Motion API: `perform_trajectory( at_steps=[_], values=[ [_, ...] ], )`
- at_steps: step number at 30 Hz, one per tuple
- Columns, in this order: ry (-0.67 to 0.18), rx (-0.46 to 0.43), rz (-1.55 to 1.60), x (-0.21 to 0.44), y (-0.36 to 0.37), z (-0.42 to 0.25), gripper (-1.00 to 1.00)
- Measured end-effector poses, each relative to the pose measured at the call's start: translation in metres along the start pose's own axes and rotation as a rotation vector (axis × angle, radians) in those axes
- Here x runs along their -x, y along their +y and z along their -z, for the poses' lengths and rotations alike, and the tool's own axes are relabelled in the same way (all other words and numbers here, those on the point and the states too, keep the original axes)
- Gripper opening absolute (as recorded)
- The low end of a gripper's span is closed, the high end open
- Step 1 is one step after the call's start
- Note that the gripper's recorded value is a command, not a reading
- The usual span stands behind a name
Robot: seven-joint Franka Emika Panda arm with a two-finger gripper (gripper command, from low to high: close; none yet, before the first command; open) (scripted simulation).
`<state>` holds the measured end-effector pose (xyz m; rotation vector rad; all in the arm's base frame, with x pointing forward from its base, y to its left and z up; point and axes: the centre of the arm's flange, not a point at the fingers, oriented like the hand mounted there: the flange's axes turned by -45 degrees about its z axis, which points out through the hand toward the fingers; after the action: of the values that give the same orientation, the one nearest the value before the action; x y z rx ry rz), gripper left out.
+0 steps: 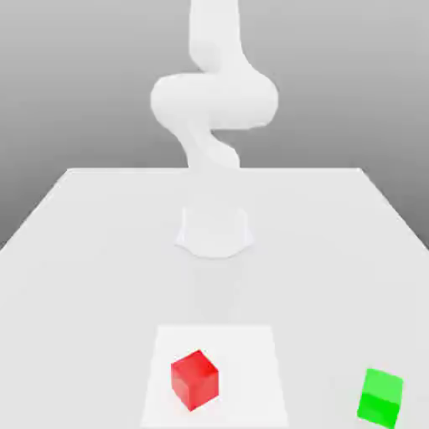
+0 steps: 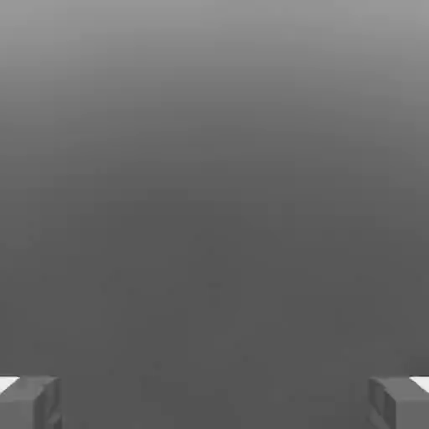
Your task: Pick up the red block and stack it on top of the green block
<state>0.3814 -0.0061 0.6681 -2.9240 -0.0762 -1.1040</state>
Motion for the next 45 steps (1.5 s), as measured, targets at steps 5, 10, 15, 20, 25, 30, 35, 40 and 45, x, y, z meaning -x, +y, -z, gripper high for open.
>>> perform_trajectory(
  at_steps=[5, 10, 15, 20, 25, 30, 35, 40, 45],
  values=[
    [-0.156, -0.061, 0.111, 0.022, 0.009, -0.110, 0.00],
    [-0.305, -0.112, 0.221, 0.066, 0.011, -0.207, 0.00],
    [-0.451, -0.155, 0.335, 0.127, 0.013, -0.289, 0.00],
    [-0.598, -0.188, 0.454, 0.202, 0.017, -0.352, 0.00],
    [-0.695, -0.204, 0.536, 0.266, 0.024, -0.398, 0.00],
    [-0.701, -0.206, 0.540, 0.297, 0.024, -0.430, -1.00],
    [-0.703, -0.207, 0.539, 0.301, 0.024, -0.433, -1.00],
    [-0.702, -0.207, 0.541, 0.271, 0.024, -0.401, -1.00],
    [-0.683, -0.291, 0.757, 0.229, -0.066, -0.394, -1.00]
  ],
)
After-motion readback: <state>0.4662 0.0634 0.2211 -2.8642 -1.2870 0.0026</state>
